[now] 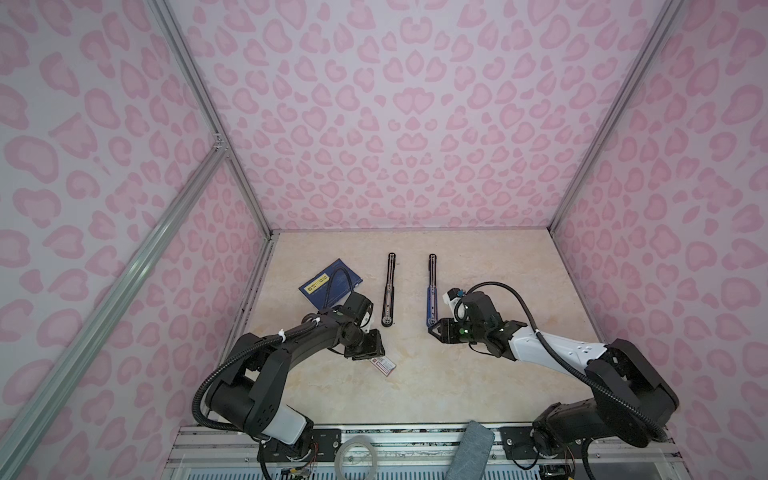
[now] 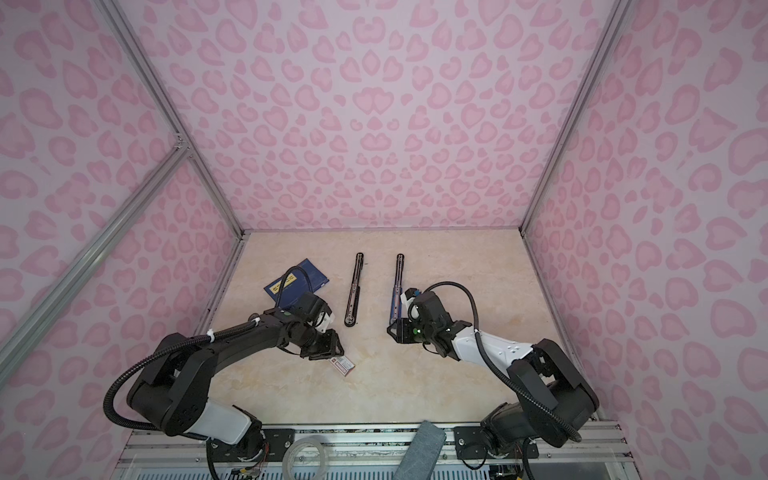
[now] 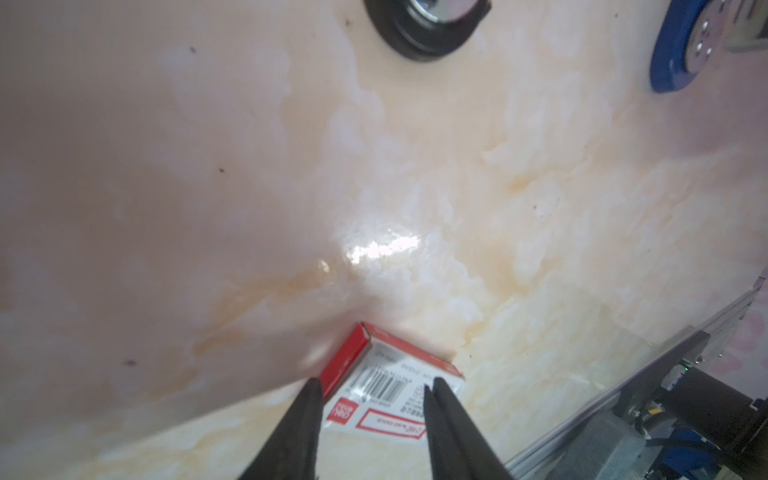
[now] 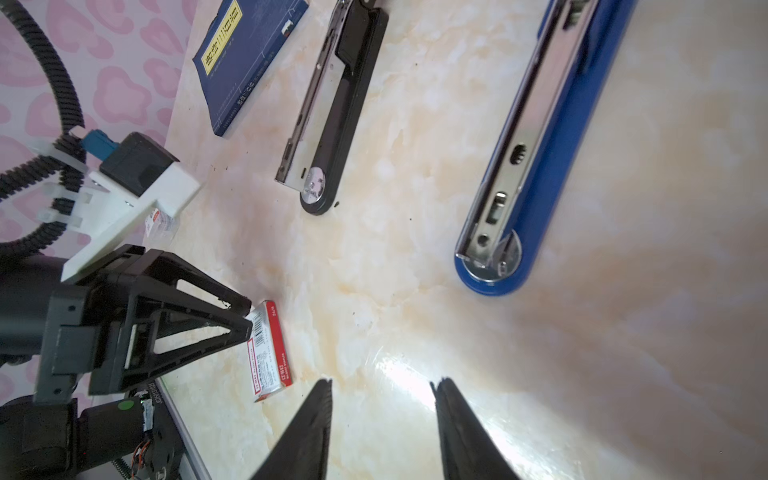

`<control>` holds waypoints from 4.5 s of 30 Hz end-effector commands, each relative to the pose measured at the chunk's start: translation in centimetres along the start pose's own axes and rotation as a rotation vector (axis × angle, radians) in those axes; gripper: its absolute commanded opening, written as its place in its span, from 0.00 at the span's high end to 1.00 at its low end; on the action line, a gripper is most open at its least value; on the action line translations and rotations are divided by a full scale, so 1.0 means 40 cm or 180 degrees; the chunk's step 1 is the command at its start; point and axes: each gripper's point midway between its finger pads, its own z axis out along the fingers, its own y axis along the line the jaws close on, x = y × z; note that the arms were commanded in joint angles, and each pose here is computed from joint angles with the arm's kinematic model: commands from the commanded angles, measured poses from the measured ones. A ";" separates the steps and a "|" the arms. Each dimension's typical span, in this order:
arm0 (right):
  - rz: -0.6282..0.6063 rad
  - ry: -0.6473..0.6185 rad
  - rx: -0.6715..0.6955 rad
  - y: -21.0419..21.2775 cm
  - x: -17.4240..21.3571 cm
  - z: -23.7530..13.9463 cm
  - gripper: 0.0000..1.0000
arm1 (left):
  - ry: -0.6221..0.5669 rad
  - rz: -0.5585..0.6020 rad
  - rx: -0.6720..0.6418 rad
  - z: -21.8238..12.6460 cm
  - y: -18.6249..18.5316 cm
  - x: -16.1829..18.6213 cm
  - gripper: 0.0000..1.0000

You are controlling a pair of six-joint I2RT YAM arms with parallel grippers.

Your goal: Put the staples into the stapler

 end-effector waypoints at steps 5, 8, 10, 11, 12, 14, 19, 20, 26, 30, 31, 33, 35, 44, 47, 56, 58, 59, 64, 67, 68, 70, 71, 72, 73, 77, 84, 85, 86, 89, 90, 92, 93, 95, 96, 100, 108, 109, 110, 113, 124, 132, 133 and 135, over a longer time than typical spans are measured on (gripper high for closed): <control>0.0034 0.0008 0.0060 -0.014 0.010 -0.001 0.57 | 0.0137 0.0000 0.0143 -0.010 -0.015 0.039 0.56; 0.0042 -0.0001 0.0052 -0.012 0.008 -0.001 0.57 | 0.0200 0.0033 0.0182 -0.003 -0.022 0.052 0.60; 0.0046 -0.0008 0.0054 -0.012 0.007 -0.001 0.56 | 0.0221 0.0047 0.0199 0.001 -0.026 0.056 0.63; 0.0051 -0.0009 0.0055 -0.013 0.007 -0.001 0.56 | 0.0224 0.0058 0.0219 0.003 -0.029 0.057 0.70; 0.0055 -0.0006 0.0061 -0.014 0.007 0.000 0.57 | 0.0231 0.0064 0.0236 0.006 -0.033 0.058 0.72; 0.0053 -0.0003 0.0058 -0.013 0.008 -0.001 0.56 | 0.0245 0.0071 0.0244 0.011 -0.036 0.060 0.72; 0.0050 -0.0011 0.0071 -0.015 0.010 -0.005 0.56 | 0.0292 0.0067 0.0204 0.031 -0.032 0.065 0.71; 0.0053 -0.0005 0.0076 -0.017 0.012 -0.005 0.56 | 0.0293 0.0060 0.0193 0.032 -0.030 0.064 0.71; 0.0051 -0.0016 0.0085 -0.018 0.015 -0.011 0.57 | 0.0121 0.0110 0.0182 0.000 -0.046 0.042 0.70; 0.0054 -0.0015 0.0075 -0.017 0.014 -0.009 0.57 | -0.0002 0.0142 0.0087 -0.021 -0.041 0.027 0.65; 0.0057 -0.0015 0.0068 -0.017 0.014 -0.008 0.57 | -0.0008 0.0146 0.0061 -0.020 -0.037 0.026 0.60; 0.0062 -0.0021 0.0052 -0.014 0.012 -0.007 0.57 | 0.0004 0.0144 0.0013 -0.014 -0.029 0.025 0.58; 0.0064 -0.0022 0.0053 -0.015 0.013 -0.007 0.56 | 0.0048 0.0137 -0.0023 -0.001 -0.020 0.028 0.56; 0.0072 -0.0024 0.0084 -0.022 0.021 -0.013 0.57 | 0.0241 0.0158 0.0093 0.049 -0.035 0.040 0.61; 0.0074 -0.0019 0.0089 -0.023 0.023 -0.013 0.57 | 0.0294 0.0155 0.0075 0.061 -0.031 0.049 0.77; 0.0069 -0.0004 0.0090 -0.024 0.023 -0.011 0.57 | 0.0214 0.0082 0.0189 0.062 -0.051 0.036 0.97; 0.0069 -0.0003 0.0086 -0.023 0.022 -0.012 0.57 | 0.0153 0.0075 0.0225 0.058 -0.060 0.025 0.97; 0.0065 0.0011 0.0084 -0.022 0.025 -0.011 0.56 | 0.0122 0.0070 0.0243 0.057 -0.064 0.019 0.97; 0.0064 0.0119 0.0115 -0.029 0.041 -0.008 0.57 | 0.0028 0.0009 0.0324 0.058 -0.086 0.001 0.92; 0.0062 0.0149 0.0136 -0.034 0.051 -0.012 0.57 | 0.0011 0.0007 0.0352 0.066 -0.099 -0.003 0.76; 0.0061 0.0160 0.0139 -0.034 0.054 -0.012 0.57 | 0.0017 0.0011 0.0368 0.069 -0.103 -0.003 0.75; 0.0064 0.0173 0.0150 -0.037 0.059 -0.013 0.56 | 0.0014 0.0004 0.0389 0.075 -0.109 -0.006 0.74; 0.0069 0.0179 0.0145 -0.037 0.061 -0.013 0.57 | 0.0016 0.0001 0.0396 0.077 -0.111 -0.006 0.74; 0.0072 0.0187 0.0143 -0.037 0.063 -0.013 0.56 | 0.0011 -0.0004 0.0402 0.079 -0.112 -0.008 0.73; 0.0075 0.0200 0.0146 -0.038 0.068 -0.012 0.56 | 0.0013 -0.0010 0.0401 0.082 -0.112 -0.008 0.73; 0.0058 0.0254 0.0133 -0.030 0.081 -0.004 0.56 | 0.0008 -0.0014 0.0434 0.085 -0.117 -0.013 0.74; -0.0040 0.0484 0.0098 -0.007 0.130 0.022 0.59 | 0.0043 -0.0027 0.0431 0.096 -0.116 -0.010 0.94; -0.0056 0.0515 0.0091 -0.003 0.137 0.024 0.60 | 0.0038 -0.0028 0.0427 0.095 -0.115 -0.008 0.94; -0.0067 0.0547 0.0096 -0.002 0.145 0.026 0.60 | 0.0025 -0.0024 0.0427 0.092 -0.116 -0.009 0.96; -0.0110 0.0660 0.0098 0.004 0.170 0.033 0.61 | -0.0004 -0.0030 0.0430 0.087 -0.117 -0.009 0.97; -0.0121 0.0681 0.0102 0.005 0.176 0.035 0.61 | -0.0013 -0.0028 0.0433 0.086 -0.118 -0.010 0.97; -0.0123 0.0698 0.0110 0.006 0.182 0.042 0.61 | -0.0014 -0.0028 0.0418 0.090 -0.118 -0.009 0.97; -0.0114 0.0704 0.0116 0.006 0.183 0.046 0.61 | -0.0010 -0.0032 0.0412 0.091 -0.117 -0.007 0.97; -0.0114 0.0698 0.0106 0.012 0.181 0.055 0.62 | -0.0012 -0.0035 0.0414 0.095 -0.119 -0.007 0.97; -0.0121 0.0696 0.0104 0.015 0.180 0.057 0.62 | -0.0012 -0.0033 0.0413 0.097 -0.121 -0.006 0.97; -0.0127 0.0706 0.0120 0.020 0.176 0.070 0.62 | 0.0012 -0.0014 0.0403 0.106 -0.127 -0.002 0.97; -0.0125 0.0751 0.0231 0.005 0.179 0.078 0.67 | 0.0026 -0.0023 0.0397 0.115 -0.128 0.003 0.97; -0.0123 0.0753 0.0255 0.001 0.180 0.078 0.68 | 0.0031 -0.0028 0.0394 0.116 -0.127 0.004 0.97; -0.0118 0.0763 0.0283 -0.004 0.182 0.078 0.69 | 0.0032 -0.0029 0.0392 0.116 -0.127 0.004 0.97; -0.0114 0.0767 0.0351 -0.014 0.184 0.078 0.72 | 0.0040 -0.0029 0.0385 0.117 -0.125 0.007 0.97; -0.0225 0.0887 0.0764 -0.065 0.210 0.064 0.78 | 0.0045 -0.0033 0.0374 0.121 -0.122 0.008 0.97; -0.0246 0.0816 0.0891 -0.079 0.201 0.041 0.79 | 0.0059 -0.0030 0.0365 0.123 -0.120 0.012 0.97; -0.0241 0.0804 0.0889 -0.078 0.198 0.040 0.79 | 0.0060 -0.0028 0.0365 0.122 -0.120 0.012 0.97; -0.0242 0.0778 0.0849 -0.068 0.192 0.038 0.76 | 0.0058 -0.0025 0.0370 0.122 -0.122 0.012 0.97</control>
